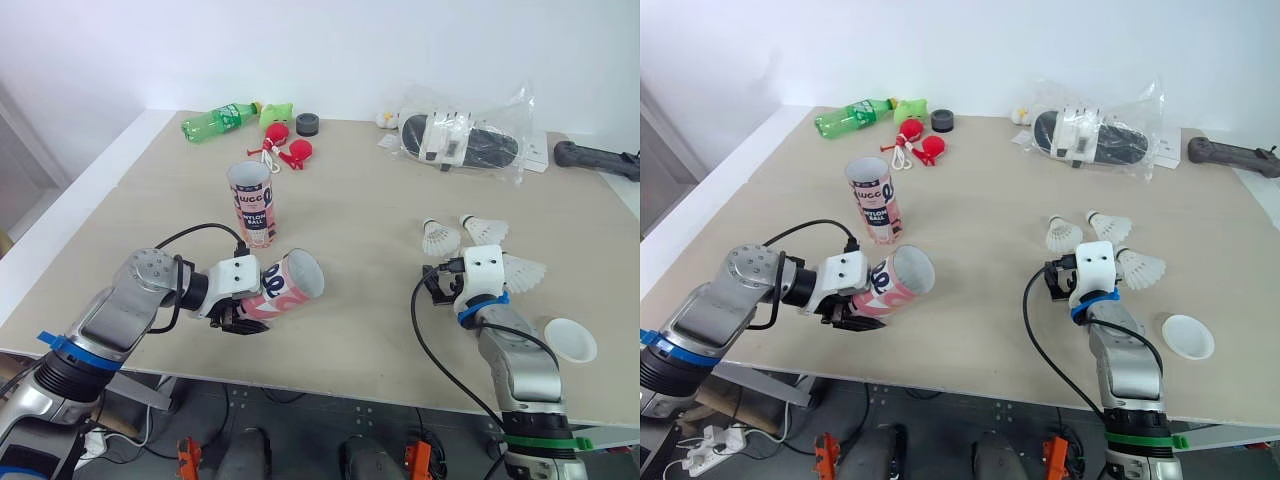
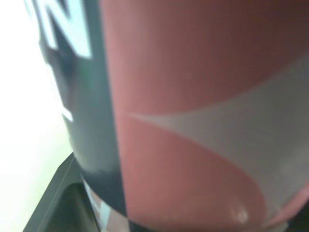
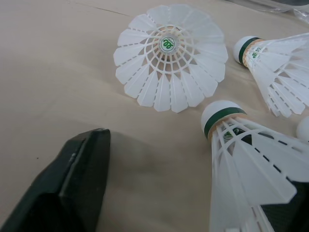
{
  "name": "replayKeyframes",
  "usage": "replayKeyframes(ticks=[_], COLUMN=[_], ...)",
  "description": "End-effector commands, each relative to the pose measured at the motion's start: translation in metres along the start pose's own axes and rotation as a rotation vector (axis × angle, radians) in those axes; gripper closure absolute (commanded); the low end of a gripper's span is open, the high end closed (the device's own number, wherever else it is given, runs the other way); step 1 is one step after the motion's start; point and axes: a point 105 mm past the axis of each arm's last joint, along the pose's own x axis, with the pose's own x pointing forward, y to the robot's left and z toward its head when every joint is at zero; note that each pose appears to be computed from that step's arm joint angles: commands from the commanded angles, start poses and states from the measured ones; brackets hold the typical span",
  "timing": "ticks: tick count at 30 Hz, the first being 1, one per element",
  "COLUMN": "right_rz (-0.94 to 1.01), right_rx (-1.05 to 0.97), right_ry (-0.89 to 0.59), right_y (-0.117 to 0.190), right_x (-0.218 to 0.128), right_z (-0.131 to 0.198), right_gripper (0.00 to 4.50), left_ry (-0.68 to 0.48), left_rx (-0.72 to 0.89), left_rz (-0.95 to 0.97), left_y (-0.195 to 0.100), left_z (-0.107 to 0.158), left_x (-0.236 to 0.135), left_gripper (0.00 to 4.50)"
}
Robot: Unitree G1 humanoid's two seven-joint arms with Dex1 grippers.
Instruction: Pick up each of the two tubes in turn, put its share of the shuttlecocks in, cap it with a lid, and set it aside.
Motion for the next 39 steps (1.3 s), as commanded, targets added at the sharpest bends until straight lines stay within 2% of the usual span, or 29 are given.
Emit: replayKeyframes(ticks=[1, 5, 6, 7, 16, 28, 31, 34, 39], right_rz=[-0.031, -0.033, -0.035, -0.036, -0.039, 0.208, 0.387, 0.709, 1.004], right_rx=[0.002, 0.004, 0.005, 0.006, 0.009, -0.064, -0.153, -0.240, -0.392], right_ry=[0.007, 0.014, 0.016, 0.017, 0.010, -0.143, -0.212, -0.339, -0.362], right_y=[-0.006, -0.006, -0.006, -0.007, -0.009, 0.003, 0.023, 0.062, 0.097], right_x=[0.000, -0.001, -0.001, -0.001, -0.009, -0.050, -0.065, -0.095, -0.117], right_z=[-0.002, -0.005, -0.005, -0.005, -0.002, 0.059, 0.080, 0.119, 0.143], right_gripper=[1.96, 3.79, 4.19, 4.40, 4.40, 4.40, 4.40, 4.40, 4.40], left_ry=[0.053, 0.054, 0.054, 0.054, 0.054, 0.054, 0.053, 0.052, 0.050], left_rx=[-0.070, -0.069, -0.069, -0.068, -0.069, -0.072, -0.071, -0.070, -0.068], left_rz=[-0.075, -0.075, -0.076, -0.076, -0.081, -0.088, -0.089, -0.090, -0.089], left_y=[-0.016, -0.015, -0.015, -0.015, -0.016, -0.015, -0.015, -0.014, -0.013], left_z=[-0.020, -0.020, -0.020, -0.019, -0.019, -0.019, -0.019, -0.019, -0.018], left_x=[0.016, 0.016, 0.016, 0.016, 0.016, 0.018, 0.019, 0.020, 0.021], left_gripper=[1.48, 1.48, 1.48, 1.48, 1.48, 1.48, 1.48, 1.48, 1.48])
